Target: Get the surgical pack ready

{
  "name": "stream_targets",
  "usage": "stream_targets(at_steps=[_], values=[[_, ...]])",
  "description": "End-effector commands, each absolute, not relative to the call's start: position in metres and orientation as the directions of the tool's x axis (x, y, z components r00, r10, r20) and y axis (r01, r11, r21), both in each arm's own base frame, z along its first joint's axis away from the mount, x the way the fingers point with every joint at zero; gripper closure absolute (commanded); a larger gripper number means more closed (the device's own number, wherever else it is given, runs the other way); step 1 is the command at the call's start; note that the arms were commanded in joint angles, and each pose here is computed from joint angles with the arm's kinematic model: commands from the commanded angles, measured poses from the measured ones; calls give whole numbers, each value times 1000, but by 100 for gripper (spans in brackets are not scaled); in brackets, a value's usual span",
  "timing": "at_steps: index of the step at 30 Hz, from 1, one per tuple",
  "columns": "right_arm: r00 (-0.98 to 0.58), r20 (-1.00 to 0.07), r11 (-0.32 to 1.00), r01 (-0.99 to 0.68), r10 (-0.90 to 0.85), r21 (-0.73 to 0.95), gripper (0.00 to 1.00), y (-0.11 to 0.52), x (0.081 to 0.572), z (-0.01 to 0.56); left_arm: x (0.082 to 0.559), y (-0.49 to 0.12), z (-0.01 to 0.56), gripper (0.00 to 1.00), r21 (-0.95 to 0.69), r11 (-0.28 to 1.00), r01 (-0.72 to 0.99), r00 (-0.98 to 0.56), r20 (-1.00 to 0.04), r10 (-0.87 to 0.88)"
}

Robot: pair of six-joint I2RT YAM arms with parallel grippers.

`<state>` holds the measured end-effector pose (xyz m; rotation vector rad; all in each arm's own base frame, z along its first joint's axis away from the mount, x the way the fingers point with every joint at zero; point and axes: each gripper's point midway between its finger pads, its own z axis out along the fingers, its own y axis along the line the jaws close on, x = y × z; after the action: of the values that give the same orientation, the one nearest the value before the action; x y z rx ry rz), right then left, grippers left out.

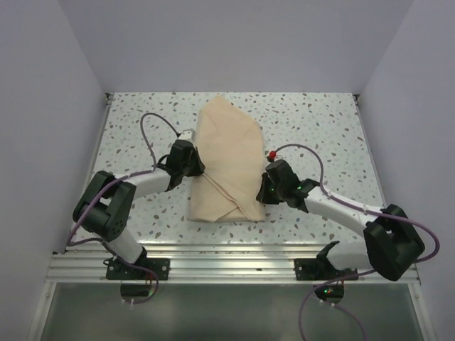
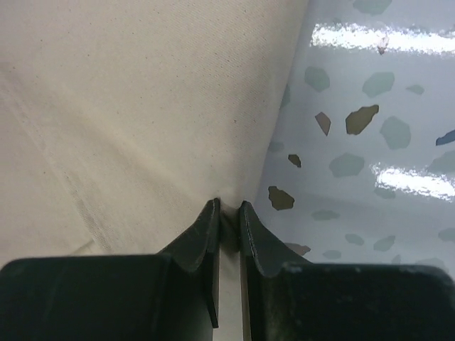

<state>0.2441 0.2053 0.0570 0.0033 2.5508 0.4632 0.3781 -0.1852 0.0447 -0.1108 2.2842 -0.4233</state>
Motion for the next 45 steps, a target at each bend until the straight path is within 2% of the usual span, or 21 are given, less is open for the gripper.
stream_targets(at_steps=[1,2,3,4,6,10,13,18,21,22,23,24,26,27,29,38,45], values=[[-916,-395,986,4,72,169,88,155,192,30,380,-140,48,100,-243,967,-80,-623,-745,-239],[-918,-391,986,5,71,167,80,153,188,28,379,-141,49,99,-245,967,-76,-619,-748,-238],[-910,-408,985,6,77,174,74,152,189,34,378,-141,51,86,-245,967,-66,-617,-752,-232],[-904,-420,986,9,79,165,68,150,191,37,378,-140,55,80,-244,968,-65,-611,-757,-232],[-893,-445,987,-7,66,162,65,151,197,52,383,-139,63,63,-237,969,-68,-599,-767,-230],[-870,-491,988,-44,35,147,57,158,215,83,390,-135,82,46,-217,972,-88,-579,-783,-228],[-845,-535,991,-75,-4,110,55,162,237,105,396,-126,102,40,-199,973,-116,-544,-807,-230],[-799,-600,981,-91,32,173,58,165,296,145,424,-123,148,39,-238,967,-91,-464,-849,-252],[-785,-612,957,-94,98,273,69,163,340,157,450,-144,169,42,-273,962,-8,-451,-858,-247],[-781,-615,949,-102,110,299,77,164,350,158,459,-151,161,42,-284,959,11,-468,-849,-246],[-762,-635,924,-144,125,354,81,175,366,172,468,-153,162,43,-300,953,27,-472,-845,-253],[-784,-607,921,-134,126,365,85,173,381,156,482,-167,163,46,-341,937,80,-486,-834,-262],[-787,-603,873,-199,129,446,98,191,403,163,496,-177,163,48,-381,916,125,-501,-821,-273],[-814,-565,865,-181,135,467,100,193,413,145,507,-188,163,51,-409,899,159,-509,-814,-280],[-807,-569,819,-214,158,532,100,209,432,147,522,-201,174,57,-442,870,217,-507,-813,-287],[-798,-531,694,-210,285,688,100,230,512,112,569,-234,112,73,-542,798,265,-611,-734,-296],[-813,-458,670,-115,361,733,100,213,550,65,586,-199,63,79,-538,831,142,-632,-695,-342]])
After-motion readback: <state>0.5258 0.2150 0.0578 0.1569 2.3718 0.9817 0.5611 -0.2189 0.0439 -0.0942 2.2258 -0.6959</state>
